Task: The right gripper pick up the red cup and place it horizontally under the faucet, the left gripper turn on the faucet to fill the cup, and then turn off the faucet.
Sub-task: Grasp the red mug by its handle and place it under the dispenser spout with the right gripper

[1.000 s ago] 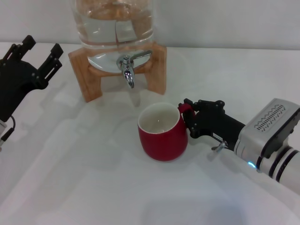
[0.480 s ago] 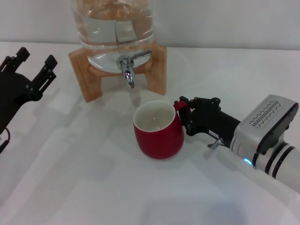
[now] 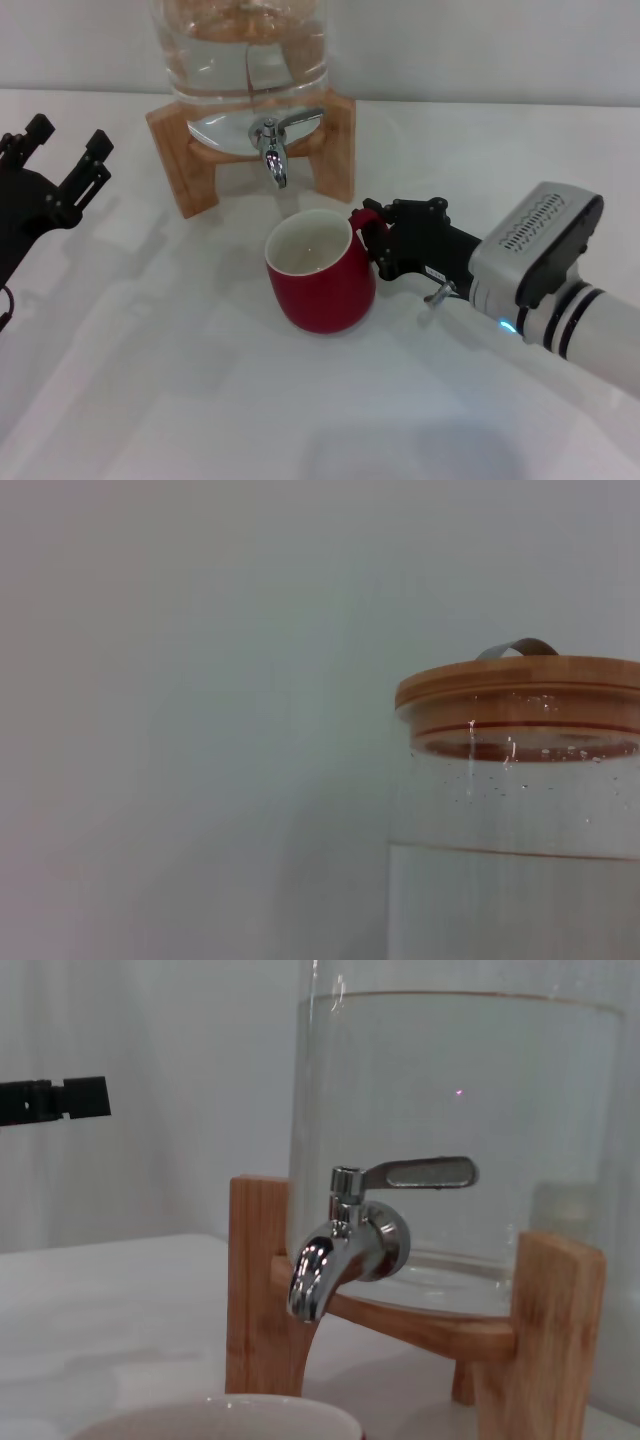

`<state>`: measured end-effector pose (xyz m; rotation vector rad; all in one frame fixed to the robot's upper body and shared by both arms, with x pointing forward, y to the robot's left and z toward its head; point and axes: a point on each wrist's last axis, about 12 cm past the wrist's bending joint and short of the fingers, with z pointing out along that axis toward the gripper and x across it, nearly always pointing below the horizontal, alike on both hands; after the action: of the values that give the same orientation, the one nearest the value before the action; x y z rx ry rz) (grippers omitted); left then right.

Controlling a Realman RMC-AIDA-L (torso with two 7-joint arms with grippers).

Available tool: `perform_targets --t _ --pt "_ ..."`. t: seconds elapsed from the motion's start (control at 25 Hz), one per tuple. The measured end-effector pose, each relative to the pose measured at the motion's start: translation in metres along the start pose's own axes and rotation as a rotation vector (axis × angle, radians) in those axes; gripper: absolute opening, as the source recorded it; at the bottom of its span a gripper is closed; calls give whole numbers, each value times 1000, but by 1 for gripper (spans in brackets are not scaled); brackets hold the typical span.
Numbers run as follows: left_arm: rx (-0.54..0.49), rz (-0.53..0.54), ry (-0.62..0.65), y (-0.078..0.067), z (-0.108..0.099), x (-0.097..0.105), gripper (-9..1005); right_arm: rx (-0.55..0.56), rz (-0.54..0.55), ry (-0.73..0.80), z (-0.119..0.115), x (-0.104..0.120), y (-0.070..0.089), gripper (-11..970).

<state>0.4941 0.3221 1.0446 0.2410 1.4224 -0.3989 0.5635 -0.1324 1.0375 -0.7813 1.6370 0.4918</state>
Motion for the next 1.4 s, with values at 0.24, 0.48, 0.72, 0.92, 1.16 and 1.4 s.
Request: perform_targets --t 0.24,0.48,0.72,0.92,1.16,1.4 --pt "4 1 -3 0 2 -1 761 -6 -9 21 11 -8 -2 113" --pt "4 2 -6 0 3 -1 762 -16 -25 44 20 -14 -4 113" --pt "6 3 -13 0 4 -2 762 -13 -28 58 27 -20 -6 113" --pt "8 3 -21 0 4 -4 762 -5 -30 75 32 -24 -9 113" --pt "9 5 -24 0 4 -4 761 13 -22 102 35 -25 -12 112" --pt "10 7 -27 1 5 -5 761 35 16 99 36 -26 -17 112"
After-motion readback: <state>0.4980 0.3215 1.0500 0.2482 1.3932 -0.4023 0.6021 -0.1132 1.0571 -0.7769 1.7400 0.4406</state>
